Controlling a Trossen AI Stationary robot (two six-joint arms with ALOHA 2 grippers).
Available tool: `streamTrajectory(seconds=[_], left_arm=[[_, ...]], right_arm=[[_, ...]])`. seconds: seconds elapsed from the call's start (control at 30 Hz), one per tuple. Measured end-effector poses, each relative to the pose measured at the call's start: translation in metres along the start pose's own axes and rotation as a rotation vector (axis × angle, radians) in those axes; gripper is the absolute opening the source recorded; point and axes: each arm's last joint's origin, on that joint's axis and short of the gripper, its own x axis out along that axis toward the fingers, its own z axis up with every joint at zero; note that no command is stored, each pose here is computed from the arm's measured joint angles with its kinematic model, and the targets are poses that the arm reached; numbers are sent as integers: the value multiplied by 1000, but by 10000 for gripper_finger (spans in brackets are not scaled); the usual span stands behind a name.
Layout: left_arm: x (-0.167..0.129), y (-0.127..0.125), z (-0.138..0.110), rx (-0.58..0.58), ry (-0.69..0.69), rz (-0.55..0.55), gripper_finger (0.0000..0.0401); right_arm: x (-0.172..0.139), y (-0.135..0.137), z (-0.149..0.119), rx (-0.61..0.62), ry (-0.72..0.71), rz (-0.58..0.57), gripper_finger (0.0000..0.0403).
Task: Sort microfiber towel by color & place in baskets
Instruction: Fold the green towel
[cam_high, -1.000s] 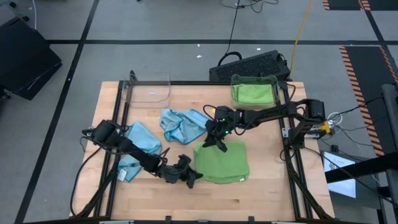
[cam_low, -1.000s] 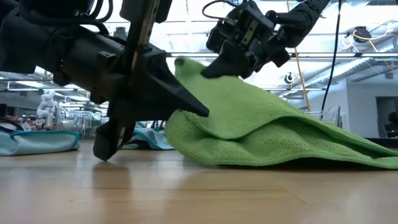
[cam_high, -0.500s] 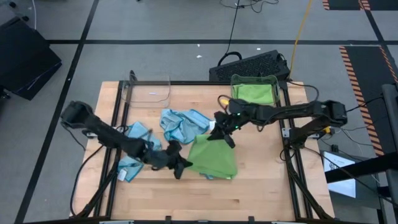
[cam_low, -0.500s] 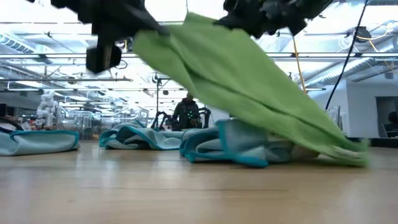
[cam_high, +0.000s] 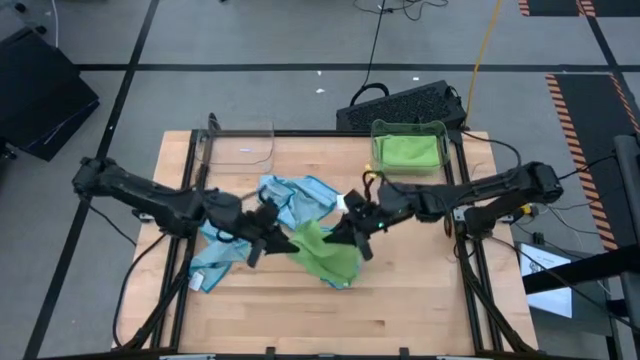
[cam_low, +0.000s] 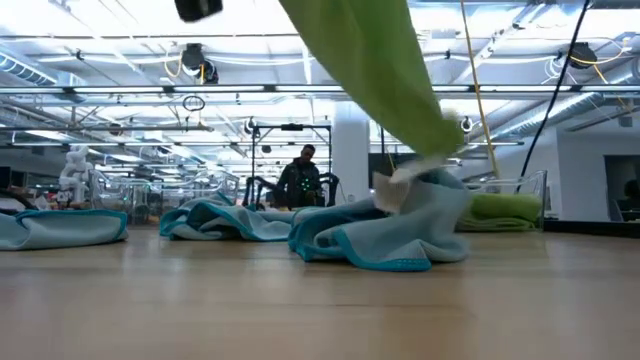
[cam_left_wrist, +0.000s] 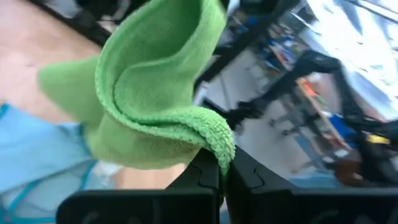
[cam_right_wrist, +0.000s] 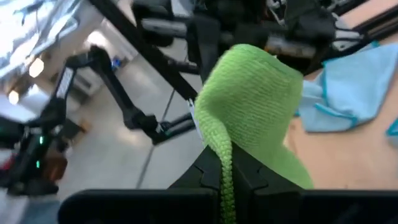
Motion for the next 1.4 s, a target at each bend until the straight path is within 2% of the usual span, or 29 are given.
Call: streamTrajectory(seconds=[0.1, 0.3, 0.4, 0.47, 0.53, 0.63, 0.83, 0.93, 1.13, 1.23, 1.4], left_arm=[[-9, -11, 10, -11, 68, -104, 3], [-17, -33, 13, -51, 272, -327, 3], [-20, -43, 17, -14, 306, -408, 2], [-21, -42, 20, 45, 298, -402, 2], [-21, -34, 21, 98, 290, -358, 2], [-23, -18, 23, 140, 292, -237, 2], [-32, 22, 24, 206, 302, 177, 11], [-35, 38, 27, 253, 303, 313, 10], [-29, 74, 23, 220, 330, 412, 8], [-21, 87, 17, 223, 385, 417, 9], [-8, 105, 16, 249, 414, 444, 6]], right_arm=[[6, 21, 1, 128, -21, -9, 0], [1, 57, -3, 375, 35, 30, 0], [-5, 71, 0, 462, 30, 81, 0], [-6, 72, -1, 474, 36, 80, 0], [-5, 65, -3, 441, 52, 34, 0], [-4, 44, 0, 398, 74, -84, 0], [-8, -12, -1, 350, 114, -311, 0], [-11, -44, -9, 347, 113, -393, 0], [-20, -98, -28, 377, 60, -468, 0], [-23, -113, -35, 392, 17, -464, 0], [-29, -131, -50, 341, -29, -476, 0]])
